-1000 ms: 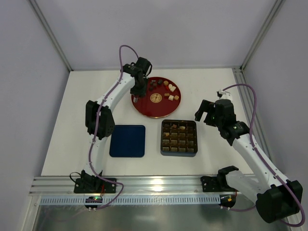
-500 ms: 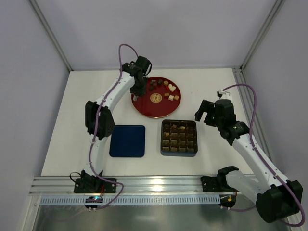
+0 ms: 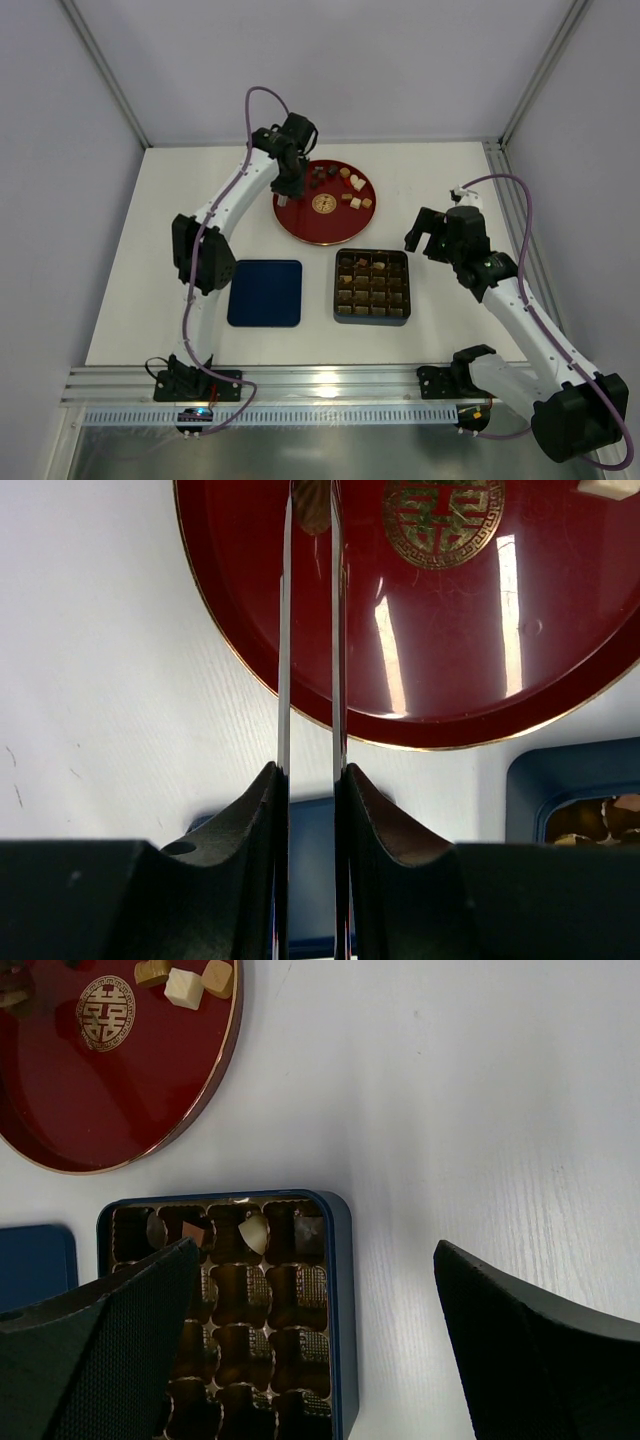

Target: Pack the chocolate

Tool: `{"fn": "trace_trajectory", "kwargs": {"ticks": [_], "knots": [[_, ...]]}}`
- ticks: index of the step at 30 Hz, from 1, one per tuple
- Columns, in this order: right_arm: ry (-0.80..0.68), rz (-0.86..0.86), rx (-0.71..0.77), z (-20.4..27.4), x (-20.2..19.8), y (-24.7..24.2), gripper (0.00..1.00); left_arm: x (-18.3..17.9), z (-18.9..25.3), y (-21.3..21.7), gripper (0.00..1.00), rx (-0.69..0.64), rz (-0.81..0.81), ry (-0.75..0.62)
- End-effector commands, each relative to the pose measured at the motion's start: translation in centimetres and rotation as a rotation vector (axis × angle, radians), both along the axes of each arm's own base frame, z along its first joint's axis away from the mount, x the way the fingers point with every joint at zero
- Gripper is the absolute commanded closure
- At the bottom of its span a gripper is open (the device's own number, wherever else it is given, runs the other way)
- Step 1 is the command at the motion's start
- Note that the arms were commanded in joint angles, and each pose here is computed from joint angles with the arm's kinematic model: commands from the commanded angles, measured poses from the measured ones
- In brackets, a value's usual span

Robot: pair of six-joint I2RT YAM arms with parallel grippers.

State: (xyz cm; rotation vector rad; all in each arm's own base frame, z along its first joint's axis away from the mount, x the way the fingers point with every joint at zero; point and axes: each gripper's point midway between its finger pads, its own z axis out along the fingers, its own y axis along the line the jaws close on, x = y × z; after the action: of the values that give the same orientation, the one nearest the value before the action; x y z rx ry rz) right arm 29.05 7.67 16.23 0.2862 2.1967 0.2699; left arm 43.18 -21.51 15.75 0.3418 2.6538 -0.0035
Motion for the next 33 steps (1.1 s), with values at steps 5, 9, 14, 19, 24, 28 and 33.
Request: {"fn": "trace_trajectory", "kwargs": {"ticks": [5,9,14,19,24,28,33], "knots": [[-0.065,0.002,0.021,2.1,1.1,0.3,0.0,-1.2,6.4,-0.5,0.73,-0.046,-0.014,-0.125],[-0.064,0.004,0.022,2.0,1.1,0.3,0.0,-2.2,7.4,-0.9,0.73,-0.05,-0.029,-0.134],[-0.066,0.002,0.023,2.0,1.2,0.3,0.0,-4.4,8.7,-2.0,0.73,-0.053,-0.062,-0.145],[-0.068,0.003,0.028,2.0,1.1,0.4,0.0,-7.1,10.1,-2.9,0.73,-0.071,-0.088,-0.157],[-0.074,0.0,0.029,2.1,1.2,0.4,0.0,-10.4,10.7,-4.6,0.73,-0.088,-0.136,-0.157],[-0.08,-0.002,0.032,2.3,1.2,0.4,0.0,-13.4,10.9,-5.8,0.73,-0.097,-0.165,-0.149],[-0.083,-0.005,0.036,2.4,1.4,0.4,0.0,-16.9,10.5,-7.4,0.73,-0.121,-0.2,-0.137]]}}
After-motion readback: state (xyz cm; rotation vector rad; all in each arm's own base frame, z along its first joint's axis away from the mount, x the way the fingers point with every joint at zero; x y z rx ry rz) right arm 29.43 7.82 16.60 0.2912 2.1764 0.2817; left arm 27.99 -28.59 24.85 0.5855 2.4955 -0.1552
